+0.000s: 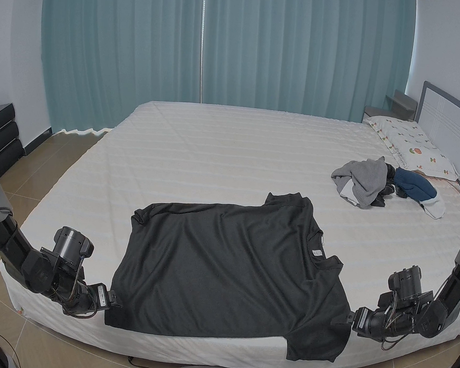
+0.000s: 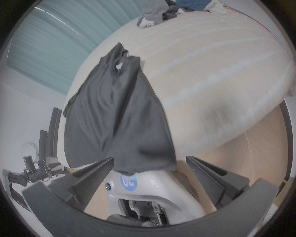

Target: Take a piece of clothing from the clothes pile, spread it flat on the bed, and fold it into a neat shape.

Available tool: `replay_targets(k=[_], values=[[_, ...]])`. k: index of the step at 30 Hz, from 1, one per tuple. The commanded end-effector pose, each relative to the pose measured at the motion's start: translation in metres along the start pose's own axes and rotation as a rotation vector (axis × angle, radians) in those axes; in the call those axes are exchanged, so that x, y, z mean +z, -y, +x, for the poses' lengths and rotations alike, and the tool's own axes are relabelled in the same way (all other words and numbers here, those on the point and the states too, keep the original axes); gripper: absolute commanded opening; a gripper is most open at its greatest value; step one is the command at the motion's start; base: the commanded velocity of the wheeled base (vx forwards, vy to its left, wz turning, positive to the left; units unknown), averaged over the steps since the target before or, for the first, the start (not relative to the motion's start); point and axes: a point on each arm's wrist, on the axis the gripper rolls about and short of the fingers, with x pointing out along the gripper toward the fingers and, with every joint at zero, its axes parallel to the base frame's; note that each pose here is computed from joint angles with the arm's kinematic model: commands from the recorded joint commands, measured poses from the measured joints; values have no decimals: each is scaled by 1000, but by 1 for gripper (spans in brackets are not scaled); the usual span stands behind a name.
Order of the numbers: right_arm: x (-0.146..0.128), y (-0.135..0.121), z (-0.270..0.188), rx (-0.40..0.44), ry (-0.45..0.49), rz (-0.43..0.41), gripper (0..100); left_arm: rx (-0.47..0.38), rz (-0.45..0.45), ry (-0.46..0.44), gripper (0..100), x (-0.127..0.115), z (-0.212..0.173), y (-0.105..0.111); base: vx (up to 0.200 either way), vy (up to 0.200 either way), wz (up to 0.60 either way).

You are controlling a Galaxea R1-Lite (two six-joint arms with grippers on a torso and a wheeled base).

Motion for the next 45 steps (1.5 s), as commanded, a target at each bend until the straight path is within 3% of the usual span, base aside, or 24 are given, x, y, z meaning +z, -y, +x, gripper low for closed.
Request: replay_targets(k=[1, 4, 7, 19, 28, 31, 45], values=[[19, -15, 3, 87, 43, 67, 100, -25, -24, 42, 100, 10, -4, 5, 0, 0, 0], [22, -17, 2, 141, 14, 136, 100, -44, -81, 65, 100, 18, -5, 11, 0, 0, 0], [22, -15, 2, 153, 2, 149, 100, -61, -124, 77, 100, 23, -6, 14, 0, 0, 0], [23, -14, 4, 166, 17, 150, 100, -75, -145, 77, 100, 26, -5, 14, 0, 150, 0], [23, -15, 2, 173, 24, 147, 100, -101, -155, 83, 100, 30, -6, 17, 0, 0, 0], [24, -16, 1, 175, 30, 145, 100, -122, -196, 91, 100, 35, -7, 21, 0, 0, 0], [32, -21, -9, 225, 83, 171, 100, -159, -203, 56, 100, 34, -5, 25, 171, 0, 0]])
